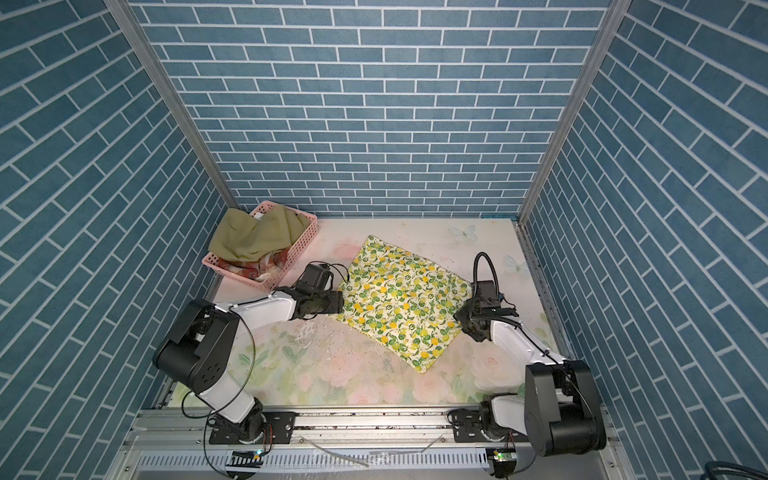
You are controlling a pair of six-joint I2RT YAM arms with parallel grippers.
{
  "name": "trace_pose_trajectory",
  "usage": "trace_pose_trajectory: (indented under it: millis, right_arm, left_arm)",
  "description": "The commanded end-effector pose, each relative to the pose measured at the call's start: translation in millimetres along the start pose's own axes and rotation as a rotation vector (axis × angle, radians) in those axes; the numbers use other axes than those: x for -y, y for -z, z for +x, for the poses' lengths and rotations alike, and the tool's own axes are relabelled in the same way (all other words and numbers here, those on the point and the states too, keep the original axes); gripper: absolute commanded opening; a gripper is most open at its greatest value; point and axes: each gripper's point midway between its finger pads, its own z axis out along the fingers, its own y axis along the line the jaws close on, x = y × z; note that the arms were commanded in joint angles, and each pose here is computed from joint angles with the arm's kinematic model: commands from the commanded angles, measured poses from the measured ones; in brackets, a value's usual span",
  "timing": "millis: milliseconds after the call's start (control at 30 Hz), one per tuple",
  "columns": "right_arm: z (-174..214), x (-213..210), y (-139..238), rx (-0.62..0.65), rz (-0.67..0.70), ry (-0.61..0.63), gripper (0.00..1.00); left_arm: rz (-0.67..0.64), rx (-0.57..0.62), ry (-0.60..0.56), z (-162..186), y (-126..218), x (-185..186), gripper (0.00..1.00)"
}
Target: Fold and stack the skirts
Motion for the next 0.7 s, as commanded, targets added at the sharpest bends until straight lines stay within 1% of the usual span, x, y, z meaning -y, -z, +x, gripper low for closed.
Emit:
trace_pose_trajectory:
  millis: [0,33,67,133,167,233,267,500,667]
  right_arm:
    - [3.0,7.2,-7.7,-0.008,0.002,-0.057,0.57]
    - [2.9,8.3,-9.2,-0.006,0.003,-0.061,0.57]
    - [7.0,5.8,-10.7,-0.032,-0.016,-0.064,0.56]
    - [5.2,5.5,-12.5,-0.028,-0.019,-0.067,0.54]
    - [4.1,5.6,-13.7,-0.028,-0.02,-0.07,0.54]
    - [2.9,3.9,-16.2,-0.028,-0.03,-0.071,0.54]
    - [1.5,2.8,-17.2,-0.026,-0.033,-0.068,0.53]
    - [-6.6,-2.6,-24.4,-0.023,-0.061,-0.047,0.45]
    - [-11.1,0.4,-28.3,-0.021,-0.057,-0.034,0.43]
  left_arm:
    - [-0.002,-0.041,0.001,9.4,-5.5,0.5,0.64]
    - [-0.005,-0.051,0.001,11.6,-7.7,-0.1,0.55]
    - [-0.01,-0.06,-0.001,14.3,-10.0,-0.9,0.42]
    - [-0.017,-0.056,0.001,16.2,-11.5,-3.0,0.24]
    - [-0.024,-0.048,0.001,17.4,-11.0,-4.2,0.15]
    - [-0.031,-0.033,0.004,19.9,-8.4,-4.7,0.01]
    - [-0.032,-0.031,0.005,22.4,-7.0,-4.4,0.0]
    - [-0.046,-0.048,-0.004,56.8,-0.1,3.9,0.0]
    - [-0.058,-0.055,-0.021,83.1,13.9,11.8,0.0]
